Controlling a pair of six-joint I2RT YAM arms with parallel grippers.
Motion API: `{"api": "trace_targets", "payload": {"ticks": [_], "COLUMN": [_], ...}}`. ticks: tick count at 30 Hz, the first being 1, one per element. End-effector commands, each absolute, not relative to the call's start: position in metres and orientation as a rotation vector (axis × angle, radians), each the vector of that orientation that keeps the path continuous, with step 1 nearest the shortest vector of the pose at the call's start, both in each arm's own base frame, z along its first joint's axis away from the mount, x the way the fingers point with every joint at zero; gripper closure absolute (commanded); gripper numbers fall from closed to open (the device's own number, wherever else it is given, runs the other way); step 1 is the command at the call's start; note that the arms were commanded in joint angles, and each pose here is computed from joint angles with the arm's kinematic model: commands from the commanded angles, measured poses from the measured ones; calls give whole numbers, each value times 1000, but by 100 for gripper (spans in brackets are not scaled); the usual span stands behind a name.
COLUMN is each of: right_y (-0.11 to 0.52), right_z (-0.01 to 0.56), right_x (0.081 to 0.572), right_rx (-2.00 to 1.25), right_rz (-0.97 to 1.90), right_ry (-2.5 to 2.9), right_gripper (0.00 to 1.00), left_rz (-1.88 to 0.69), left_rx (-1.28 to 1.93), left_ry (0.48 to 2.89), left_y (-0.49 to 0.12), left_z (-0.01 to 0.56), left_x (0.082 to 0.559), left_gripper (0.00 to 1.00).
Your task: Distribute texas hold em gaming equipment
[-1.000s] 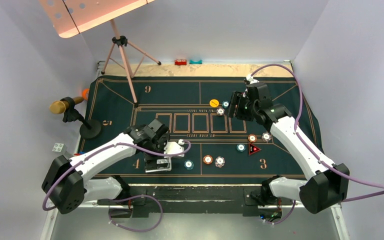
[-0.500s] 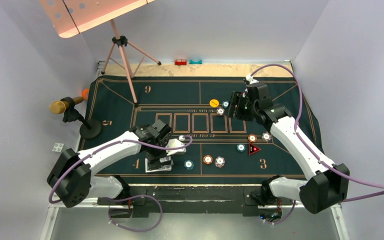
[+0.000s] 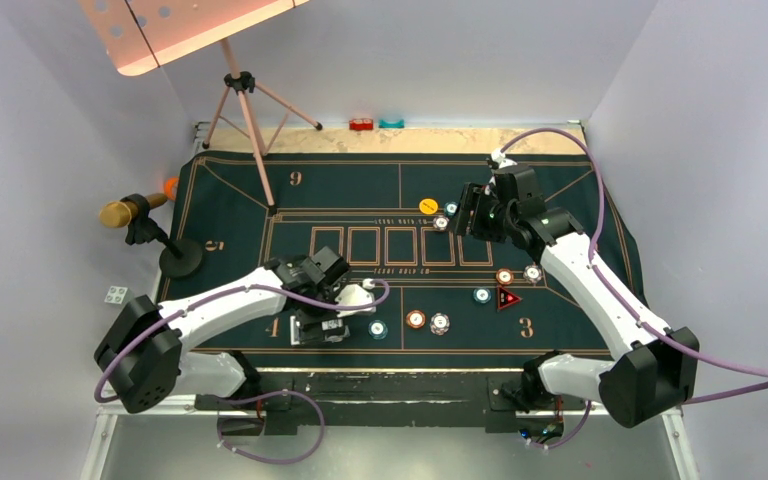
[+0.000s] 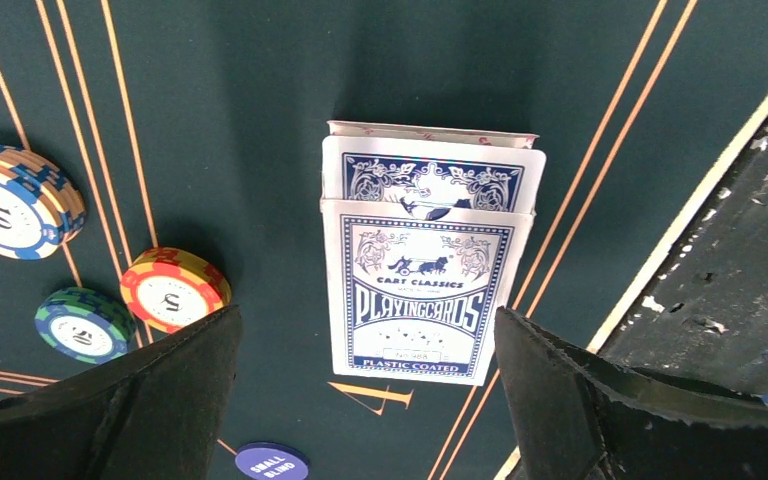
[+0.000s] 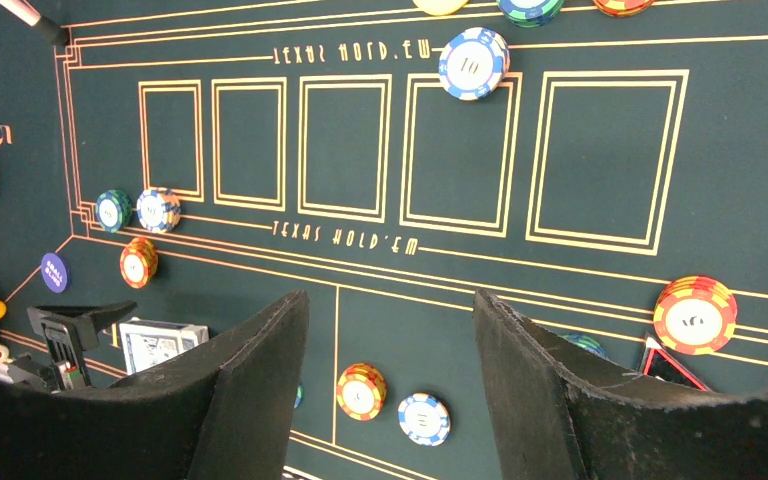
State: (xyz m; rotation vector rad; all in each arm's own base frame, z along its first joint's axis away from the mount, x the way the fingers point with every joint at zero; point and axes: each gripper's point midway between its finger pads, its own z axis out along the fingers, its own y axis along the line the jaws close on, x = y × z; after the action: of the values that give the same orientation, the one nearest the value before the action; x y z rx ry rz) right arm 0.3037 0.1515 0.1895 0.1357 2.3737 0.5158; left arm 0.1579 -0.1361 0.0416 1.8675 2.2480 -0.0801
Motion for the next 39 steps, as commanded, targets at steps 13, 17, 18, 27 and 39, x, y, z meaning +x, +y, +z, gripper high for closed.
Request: {"api": "trace_targets", "payload": {"ticks": [13,17,18,27,39], "right_y": [156,155,156,155,155], "right_z": [213,214,214,213,214], "right_x": [311,310,309,308,309], "right_rx": [98,95,92,89,104], "right_rz": [540,541,544,543,540], "right_ry": [2309,2311,2312,2318,2315], "right_gripper": [35,35,35,35,36], "left_rz": [29,42,54,77,-36], "left_rx": [1927,1943,1943,1936,1927], "left_ry": [2201,2220,2222,2189,2168], "left_y": [-142,-141,-142,-144,-151], "left_z": [33,26,25,38,49], "left_x": [161,158,160,165,155], "left_gripper": [0,0,0,0,0]}}
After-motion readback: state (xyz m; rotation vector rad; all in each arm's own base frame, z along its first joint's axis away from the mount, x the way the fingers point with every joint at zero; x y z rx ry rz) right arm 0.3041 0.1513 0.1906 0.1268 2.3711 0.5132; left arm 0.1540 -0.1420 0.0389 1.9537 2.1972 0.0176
